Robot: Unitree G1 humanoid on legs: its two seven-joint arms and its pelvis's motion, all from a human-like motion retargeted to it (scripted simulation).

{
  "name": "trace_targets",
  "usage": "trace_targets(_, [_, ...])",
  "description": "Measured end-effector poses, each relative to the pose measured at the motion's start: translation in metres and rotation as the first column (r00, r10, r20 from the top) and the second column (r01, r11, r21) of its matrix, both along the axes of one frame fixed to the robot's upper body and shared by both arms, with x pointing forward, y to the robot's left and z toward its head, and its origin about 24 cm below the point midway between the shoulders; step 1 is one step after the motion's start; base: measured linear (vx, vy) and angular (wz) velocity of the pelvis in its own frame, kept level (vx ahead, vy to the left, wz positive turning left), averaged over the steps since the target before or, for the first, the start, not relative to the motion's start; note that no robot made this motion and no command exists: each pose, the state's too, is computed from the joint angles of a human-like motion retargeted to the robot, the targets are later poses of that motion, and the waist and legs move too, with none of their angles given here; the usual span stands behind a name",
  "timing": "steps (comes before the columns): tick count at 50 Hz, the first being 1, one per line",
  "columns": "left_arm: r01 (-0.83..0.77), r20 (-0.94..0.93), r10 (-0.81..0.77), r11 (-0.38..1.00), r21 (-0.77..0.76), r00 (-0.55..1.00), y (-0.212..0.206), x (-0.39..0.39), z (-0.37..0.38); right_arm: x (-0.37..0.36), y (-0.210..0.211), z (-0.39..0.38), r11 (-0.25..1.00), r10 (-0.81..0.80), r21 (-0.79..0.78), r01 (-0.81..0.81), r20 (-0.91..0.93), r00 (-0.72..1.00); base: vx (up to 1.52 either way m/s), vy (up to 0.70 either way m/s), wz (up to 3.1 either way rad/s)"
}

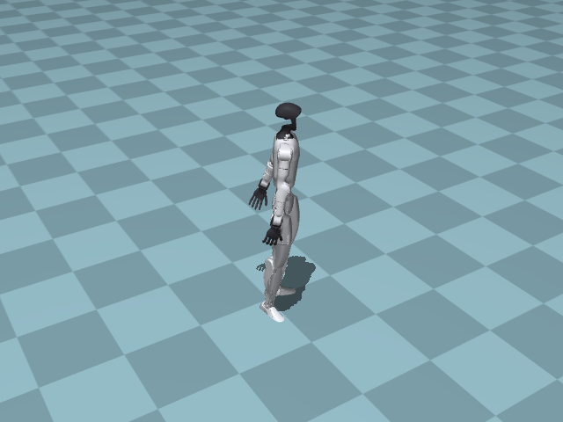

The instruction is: Upper body actions

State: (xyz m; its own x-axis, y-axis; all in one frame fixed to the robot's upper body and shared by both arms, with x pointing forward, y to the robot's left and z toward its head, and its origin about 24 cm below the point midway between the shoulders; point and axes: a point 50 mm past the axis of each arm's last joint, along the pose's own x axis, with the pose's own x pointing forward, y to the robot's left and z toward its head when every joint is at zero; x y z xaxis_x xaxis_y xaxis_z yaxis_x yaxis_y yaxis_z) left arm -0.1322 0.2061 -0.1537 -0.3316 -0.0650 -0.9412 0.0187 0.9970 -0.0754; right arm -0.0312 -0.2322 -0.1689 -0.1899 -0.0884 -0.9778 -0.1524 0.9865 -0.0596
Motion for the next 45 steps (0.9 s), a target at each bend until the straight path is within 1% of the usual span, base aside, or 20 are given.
trace_targets(2, [-0.004,-0.017,0.004,1.000,0.003,1.000,-0.003,-0.003,0.001,0.011,0.006,-0.003,0.997,0.068,0.040,-0.069,0.032,0.997,0.01,-0.05,-0.57])
trace_targets(5, [-0.042,-0.066,0.044,0.999,0.027,0.997,-0.010,-0.005,0.001,0.030,0.017,-0.007,0.967,0.219,0.107,-0.230,0.111,0.970,0.00,-0.09,-0.71])
trace_targets(7, [-0.104,-0.093,0.110,0.992,0.066,0.990,-0.017,0.000,0.000,0.040,0.025,-0.008,0.906,0.369,0.143,-0.397,0.188,0.910,-0.02,-0.09,-0.46])
trace_targets(8, [-0.140,-0.091,0.149,0.986,0.095,0.985,-0.017,0.006,-0.002,0.041,0.026,-0.008,0.869,0.447,0.133,-0.476,0.199,0.872,-0.04,-0.07,-0.19])
trace_targets(10, [-0.192,-0.047,0.200,0.970,0.147,0.979,-0.016,0.026,-0.008,0.033,0.020,-0.008,0.812,0.564,0.075,-0.579,0.153,0.811,-0.03,-0.02,0.05])
trace_targets(12, [-0.191,0.041,0.187,0.971,0.143,0.981,-0.015,0.062,-0.016,0.009,0.008,-0.005,0.792,0.606,0.053,-0.608,0.044,0.794,-0.08,-0.03,0.24])
trace_targets(13, [-0.175,0.101,0.163,0.978,0.118,0.981,-0.015,0.087,-0.020,-0.005,0.002,-0.002,0.797,0.603,0.049,-0.602,-0.020,0.798,-0.06,-0.04,0.35])
trace_targets(15, [-0.100,0.238,0.088,0.994,0.042,0.967,-0.017,0.140,-0.024,-0.037,-0.009,0.006,0.839,0.542,0.047,-0.542,-0.145,0.828,-0.02,-0.04,0.42])
trace_targets(17, [0.028,0.395,-0.014,0.999,-0.029,0.918,-0.020,0.200,-0.020,-0.069,-0.014,0.016,0.914,0.401,0.049,-0.402,-0.254,0.880,-0.01,-0.04,0.52])
trace_targets(20, [0.219,0.613,-0.159,0.975,-0.024,0.774,-0.033,0.280,-0.002,-0.113,-0.013,0.032,0.993,0.116,0.026,-0.115,-0.386,0.915,-0.01,-0.03,0.53])
trace_targets(23, [0.317,0.757,-0.246,0.947,0.054,0.606,-0.052,0.340,0.022,-0.138,-0.011,0.043,0.992,-0.130,-0.061,0.115,-0.420,0.898,0.00,0.04,0.20])
trace_targets(25, [0.352,0.821,-0.267,0.932,0.087,0.505,-0.064,0.367,0.039,-0.140,-0.013,0.044,0.972,-0.232,-0.134,0.195,-0.381,0.895,0.02,0.13,-0.06])
trace_targets(26, [0.362,0.845,-0.265,0.928,0.091,0.465,-0.069,0.377,0.045,-0.137,-0.016,0.043,0.964,-0.254,-0.165,0.208,-0.347,0.903,0.02,0.18,-0.16])
trace_targets(28, [0.369,0.883,-0.248,0.925,0.093,0.399,-0.076,0.392,0.057,-0.126,-0.022,0.039,0.956,-0.263,-0.208,0.210,-0.275,0.925,0.02,0.17,-0.21])
trace_targets(30, [0.352,0.908,-0.222,0.932,0.090,0.356,-0.078,0.403,0.066,-0.111,-0.027,0.034,0.963,-0.215,-0.209,0.170,-0.214,0.953,0.02,0.17,-0.21])
trace_targets(35, [0.274,0.927,-0.201,0.955,0.114,0.316,-0.065,0.416,0.078,-0.075,-0.028,0.021,0.994,0.029,-0.097,-0.046,-0.171,0.985,0.02,0.17,-0.36])
trace_targets(38, [0.209,0.927,-0.203,0.968,0.141,0.314,-0.050,0.419,0.080,-0.054,-0.021,0.013,0.983,0.176,-0.030,-0.182,-0.140,0.974,-0.07,0.08,-1.11])
trace_targets(40, [0.174,0.924,-0.206,0.972,0.157,0.323,-0.039,0.416,0.078,-0.048,-0.015,0.010,0.970,0.240,0.003,-0.241,-0.125,0.963,-0.07,0.02,-0.74])
trace_targets(43, [0.149,0.908,-0.203,0.976,0.158,0.367,-0.025,0.403,0.069,-0.053,-0.006,0.010,0.971,0.239,0.045,-0.235,-0.145,0.960,-0.02,-0.02,0.23])
trace_targets(45, [0.133,0.887,-0.189,0.980,0.146,0.420,-0.017,0.387,0.057,-0.060,-0.003,0.012,0.985,0.169,0.053,-0.162,-0.188,0.967,-0.01,-0.08,0.29])
